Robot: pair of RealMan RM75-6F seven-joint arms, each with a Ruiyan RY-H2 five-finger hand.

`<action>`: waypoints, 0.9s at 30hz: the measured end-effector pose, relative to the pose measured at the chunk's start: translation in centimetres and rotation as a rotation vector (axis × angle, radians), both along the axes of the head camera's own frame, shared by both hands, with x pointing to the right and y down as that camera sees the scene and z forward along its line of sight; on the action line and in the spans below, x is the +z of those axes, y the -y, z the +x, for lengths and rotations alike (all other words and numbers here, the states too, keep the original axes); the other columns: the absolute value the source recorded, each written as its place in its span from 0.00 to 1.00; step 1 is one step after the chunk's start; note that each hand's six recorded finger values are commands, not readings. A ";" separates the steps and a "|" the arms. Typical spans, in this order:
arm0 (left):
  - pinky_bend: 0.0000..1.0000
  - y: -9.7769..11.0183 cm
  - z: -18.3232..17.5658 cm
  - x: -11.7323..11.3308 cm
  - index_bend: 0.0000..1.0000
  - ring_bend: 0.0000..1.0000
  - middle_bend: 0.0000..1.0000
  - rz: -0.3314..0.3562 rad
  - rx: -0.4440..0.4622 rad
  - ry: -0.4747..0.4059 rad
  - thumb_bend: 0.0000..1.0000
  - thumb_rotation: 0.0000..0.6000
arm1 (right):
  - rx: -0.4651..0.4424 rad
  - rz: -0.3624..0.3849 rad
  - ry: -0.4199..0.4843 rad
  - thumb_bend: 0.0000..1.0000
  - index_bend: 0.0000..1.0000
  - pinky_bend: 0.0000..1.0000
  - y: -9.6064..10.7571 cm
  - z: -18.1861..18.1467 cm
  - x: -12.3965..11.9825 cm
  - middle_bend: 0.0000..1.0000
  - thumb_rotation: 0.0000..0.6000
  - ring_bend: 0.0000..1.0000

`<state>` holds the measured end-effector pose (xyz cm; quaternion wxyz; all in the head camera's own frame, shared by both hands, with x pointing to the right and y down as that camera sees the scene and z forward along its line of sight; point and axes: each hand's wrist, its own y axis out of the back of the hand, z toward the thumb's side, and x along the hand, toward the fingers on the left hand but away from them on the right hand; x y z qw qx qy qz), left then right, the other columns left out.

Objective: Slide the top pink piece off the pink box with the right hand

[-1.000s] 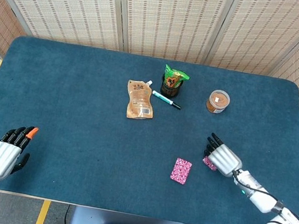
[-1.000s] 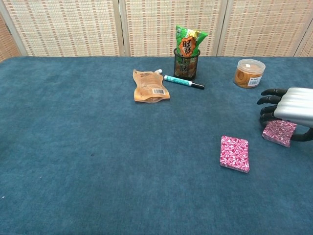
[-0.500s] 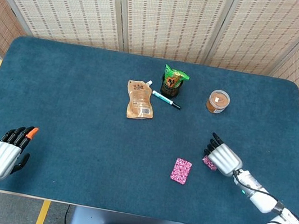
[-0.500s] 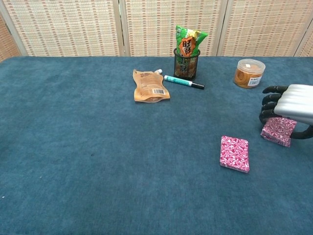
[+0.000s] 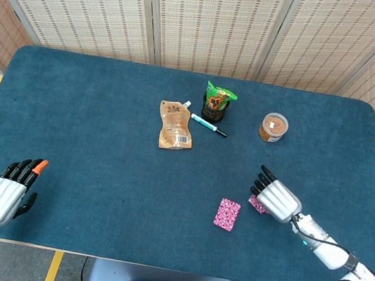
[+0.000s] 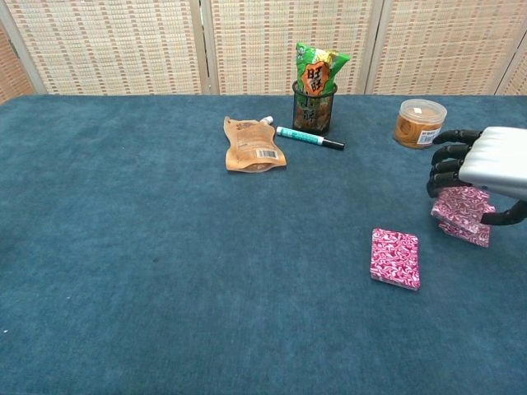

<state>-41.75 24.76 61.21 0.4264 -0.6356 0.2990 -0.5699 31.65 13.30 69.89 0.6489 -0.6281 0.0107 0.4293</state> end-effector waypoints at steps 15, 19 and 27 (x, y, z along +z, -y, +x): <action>0.20 -0.4 0.4 -0.4 0.00 0.13 0.11 0.009 0.012 -0.007 0.48 1.00 | -0.162 -0.064 0.051 0.22 0.61 0.11 -7.0 -0.9 -4.3 0.42 1.00 0.20; 0.20 -0.5 0.5 -0.3 0.00 0.13 0.11 0.002 0.018 -0.008 0.48 1.00 | -0.160 -0.086 0.020 0.22 0.61 0.11 -8.0 0.0 -3.8 0.42 1.00 0.20; 0.20 -0.5 0.7 -0.3 0.00 0.13 0.11 0.001 0.021 -0.012 0.48 1.00 | -0.165 -0.110 -0.004 0.21 0.45 0.11 -9.2 0.3 -2.1 0.41 1.00 0.20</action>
